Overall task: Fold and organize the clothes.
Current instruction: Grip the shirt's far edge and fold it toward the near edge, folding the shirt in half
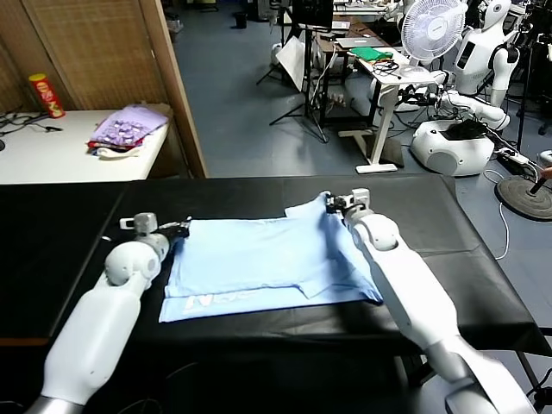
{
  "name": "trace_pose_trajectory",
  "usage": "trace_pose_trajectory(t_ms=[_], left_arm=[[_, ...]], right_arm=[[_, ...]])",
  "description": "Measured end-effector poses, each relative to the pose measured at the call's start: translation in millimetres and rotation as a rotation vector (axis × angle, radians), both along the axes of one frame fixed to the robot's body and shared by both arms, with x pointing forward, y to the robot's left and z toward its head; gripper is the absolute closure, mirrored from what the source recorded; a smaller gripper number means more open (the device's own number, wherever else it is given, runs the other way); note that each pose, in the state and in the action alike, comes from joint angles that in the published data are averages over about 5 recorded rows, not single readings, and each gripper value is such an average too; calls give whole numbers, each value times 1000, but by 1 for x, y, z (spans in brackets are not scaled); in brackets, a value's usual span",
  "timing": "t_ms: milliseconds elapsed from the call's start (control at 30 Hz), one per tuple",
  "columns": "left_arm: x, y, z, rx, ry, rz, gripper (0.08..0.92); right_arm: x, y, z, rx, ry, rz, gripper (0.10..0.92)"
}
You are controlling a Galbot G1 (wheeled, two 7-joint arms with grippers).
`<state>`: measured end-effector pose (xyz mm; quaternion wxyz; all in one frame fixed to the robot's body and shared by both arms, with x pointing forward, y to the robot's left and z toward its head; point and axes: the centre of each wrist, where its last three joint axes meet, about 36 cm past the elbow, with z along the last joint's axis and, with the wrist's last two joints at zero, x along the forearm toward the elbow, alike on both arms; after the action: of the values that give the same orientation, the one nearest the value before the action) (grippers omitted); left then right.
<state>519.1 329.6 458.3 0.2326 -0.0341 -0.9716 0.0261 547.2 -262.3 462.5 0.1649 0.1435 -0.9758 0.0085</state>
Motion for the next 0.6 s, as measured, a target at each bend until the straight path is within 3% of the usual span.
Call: trace_pose_trajectory(t_ms=[333,600], left_arm=[[-78,-12,10,97,21,-53,871],[-123,-24,-5,161,58,-74,871]], right_arm=[[-63,-9,0,-74,68,-17,899],[-96,-5,-24,-110,157,-5,892]])
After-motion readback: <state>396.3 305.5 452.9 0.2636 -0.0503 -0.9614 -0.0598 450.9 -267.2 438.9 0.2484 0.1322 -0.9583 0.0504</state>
